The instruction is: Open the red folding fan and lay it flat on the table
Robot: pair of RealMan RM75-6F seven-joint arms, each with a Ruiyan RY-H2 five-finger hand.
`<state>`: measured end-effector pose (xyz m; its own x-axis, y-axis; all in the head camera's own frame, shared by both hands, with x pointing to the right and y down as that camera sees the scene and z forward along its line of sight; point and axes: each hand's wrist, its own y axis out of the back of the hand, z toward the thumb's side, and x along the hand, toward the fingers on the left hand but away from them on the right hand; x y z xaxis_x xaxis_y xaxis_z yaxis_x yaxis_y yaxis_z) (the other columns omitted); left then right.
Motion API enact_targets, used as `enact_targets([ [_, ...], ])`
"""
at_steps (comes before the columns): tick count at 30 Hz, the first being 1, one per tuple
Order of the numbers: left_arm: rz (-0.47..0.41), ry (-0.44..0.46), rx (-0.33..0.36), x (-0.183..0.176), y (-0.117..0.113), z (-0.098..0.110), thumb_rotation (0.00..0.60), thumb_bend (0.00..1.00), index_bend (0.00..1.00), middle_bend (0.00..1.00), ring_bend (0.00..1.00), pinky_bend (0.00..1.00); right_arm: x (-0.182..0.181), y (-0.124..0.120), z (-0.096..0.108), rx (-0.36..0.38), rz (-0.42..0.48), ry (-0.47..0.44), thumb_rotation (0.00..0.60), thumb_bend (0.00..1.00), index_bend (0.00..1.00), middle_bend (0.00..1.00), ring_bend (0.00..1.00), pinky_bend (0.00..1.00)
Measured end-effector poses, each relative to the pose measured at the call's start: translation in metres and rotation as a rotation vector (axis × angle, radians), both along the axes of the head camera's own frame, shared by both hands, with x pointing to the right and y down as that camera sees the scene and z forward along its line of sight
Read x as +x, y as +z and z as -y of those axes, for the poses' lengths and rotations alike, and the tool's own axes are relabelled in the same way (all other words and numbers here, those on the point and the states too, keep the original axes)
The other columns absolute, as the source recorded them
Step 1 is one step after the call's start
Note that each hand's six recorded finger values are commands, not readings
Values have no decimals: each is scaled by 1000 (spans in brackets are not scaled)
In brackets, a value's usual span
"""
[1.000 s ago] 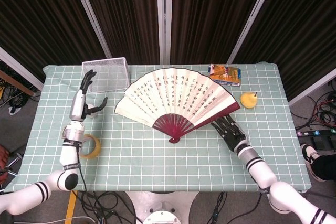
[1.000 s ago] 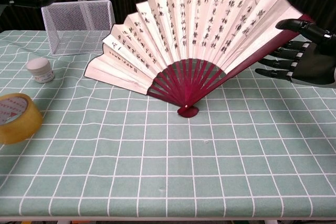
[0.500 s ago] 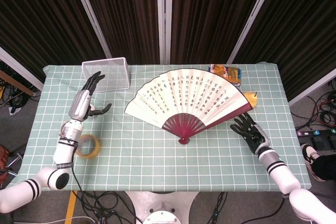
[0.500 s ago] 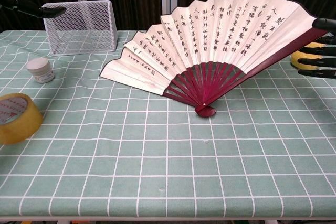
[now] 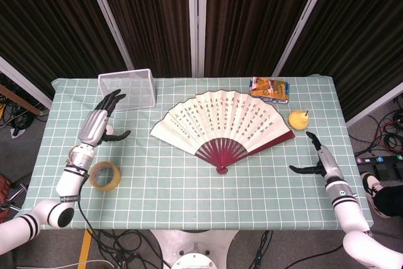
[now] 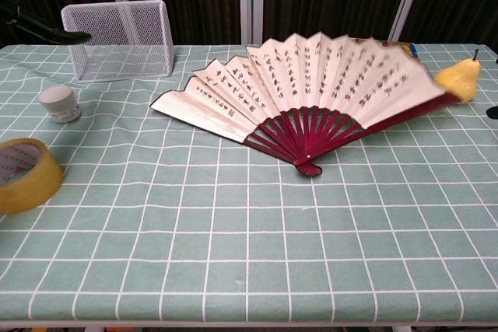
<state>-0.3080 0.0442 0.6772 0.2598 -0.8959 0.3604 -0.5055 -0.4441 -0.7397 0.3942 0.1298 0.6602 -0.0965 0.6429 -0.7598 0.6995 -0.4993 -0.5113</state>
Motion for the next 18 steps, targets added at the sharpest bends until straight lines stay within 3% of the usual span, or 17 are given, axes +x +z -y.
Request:
enact_targets([
  [6,0,-17,13,-9,-5,-2,600,204,86,0,0,121,19,-17,6,40,-356,-272,600,0,0,0,0,0],
  [8,12,-23,28,-14,-7,-3,600,204,90,1,0,121,22,-24,8,61,-417,-315,600,0,0,7,0,0],
  [13,112,-18,56,-39,-11,-8,600,204,104,39,0,121,17,-41,10,149,-423,-383,600,82,0,64,0,0],
  [18,253,-1,57,-74,-20,-23,600,205,110,40,0,121,15,-75,10,350,-388,-426,600,123,0,72,0,0],
])
